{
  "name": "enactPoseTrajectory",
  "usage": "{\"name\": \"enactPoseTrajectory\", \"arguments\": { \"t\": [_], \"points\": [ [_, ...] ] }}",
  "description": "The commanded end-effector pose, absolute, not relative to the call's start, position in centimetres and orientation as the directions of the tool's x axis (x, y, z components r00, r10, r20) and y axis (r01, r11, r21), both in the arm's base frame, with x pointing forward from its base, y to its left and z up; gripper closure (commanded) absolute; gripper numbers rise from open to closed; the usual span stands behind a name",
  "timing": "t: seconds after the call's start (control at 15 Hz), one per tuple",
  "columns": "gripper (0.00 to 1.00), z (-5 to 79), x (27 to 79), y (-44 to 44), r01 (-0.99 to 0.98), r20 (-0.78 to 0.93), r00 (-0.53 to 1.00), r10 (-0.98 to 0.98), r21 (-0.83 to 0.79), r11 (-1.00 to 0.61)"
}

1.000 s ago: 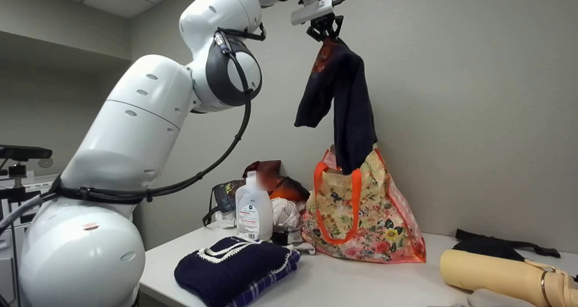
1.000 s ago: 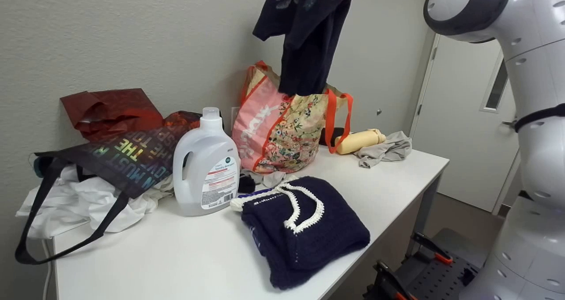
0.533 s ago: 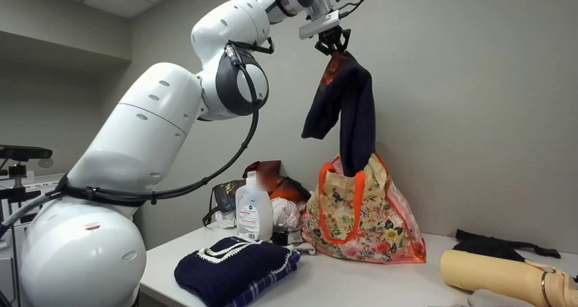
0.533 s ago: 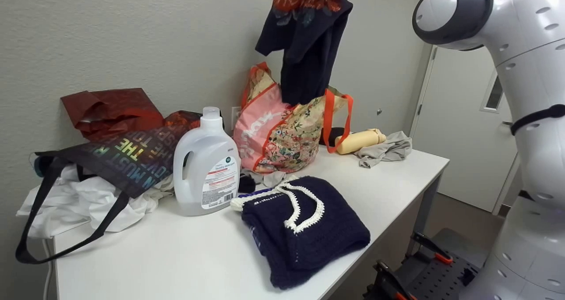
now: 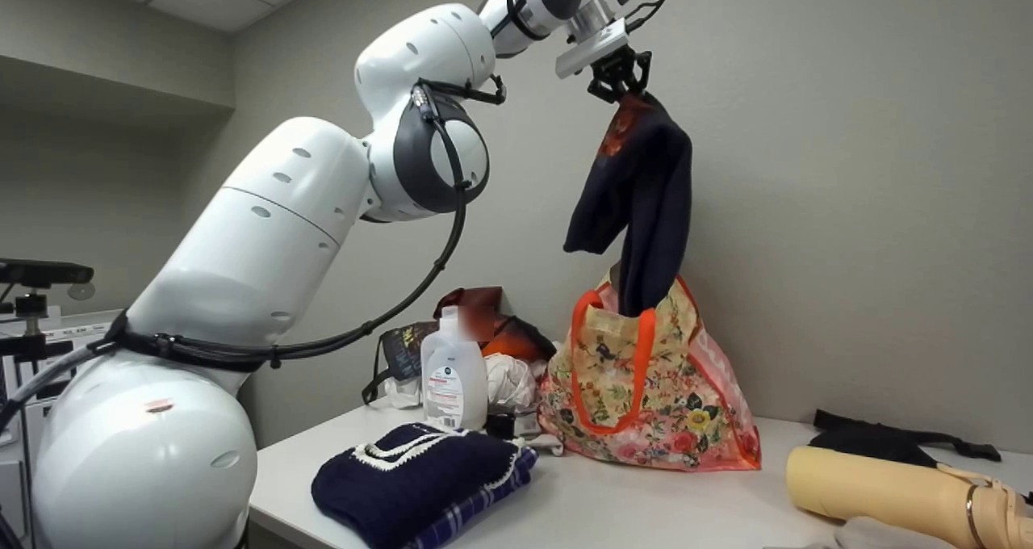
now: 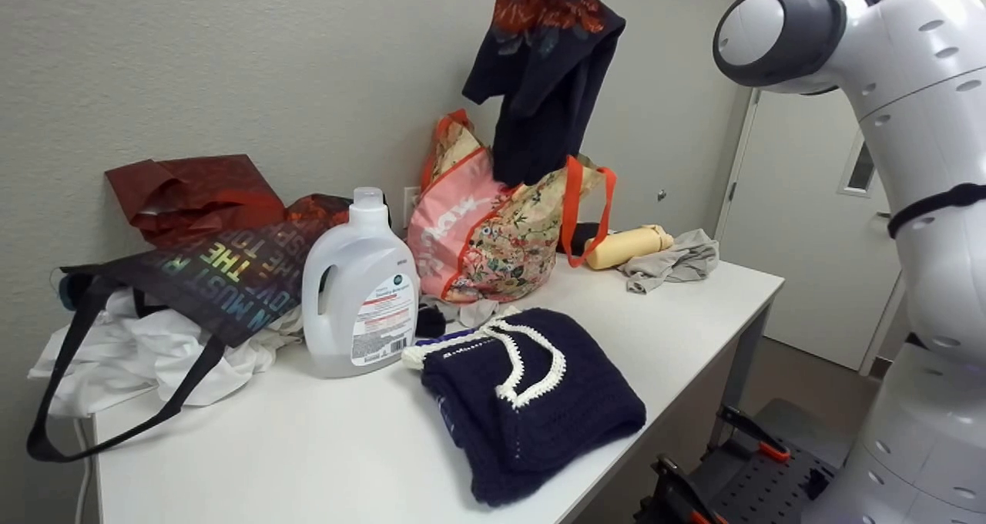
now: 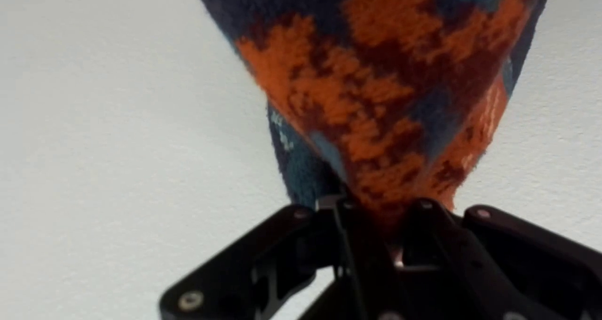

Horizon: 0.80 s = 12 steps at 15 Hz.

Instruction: Pick up the object and put it in the carrier bag

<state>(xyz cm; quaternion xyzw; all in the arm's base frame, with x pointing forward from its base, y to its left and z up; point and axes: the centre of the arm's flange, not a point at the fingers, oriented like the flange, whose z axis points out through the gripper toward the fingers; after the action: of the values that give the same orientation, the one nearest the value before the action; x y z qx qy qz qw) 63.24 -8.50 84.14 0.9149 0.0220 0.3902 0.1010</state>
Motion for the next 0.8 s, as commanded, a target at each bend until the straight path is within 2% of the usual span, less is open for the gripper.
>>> {"name": "enactPoseTrajectory", "arguments": {
  "t": [0.0, 0.53, 0.73],
  "points": [
    [0.91, 87.5, 61.8, -8.7, -0.115, 0.767, 0.626, 0.14, 0.269, -0.956],
    [0.92, 88.6, 60.3, -10.9, -0.273, 0.801, 0.567, 0.194, 0.405, -0.873],
    [0.92, 87.8, 60.0, -10.5, -0.259, 0.784, 0.584, 0.209, 0.424, -0.868]
  ]
}}
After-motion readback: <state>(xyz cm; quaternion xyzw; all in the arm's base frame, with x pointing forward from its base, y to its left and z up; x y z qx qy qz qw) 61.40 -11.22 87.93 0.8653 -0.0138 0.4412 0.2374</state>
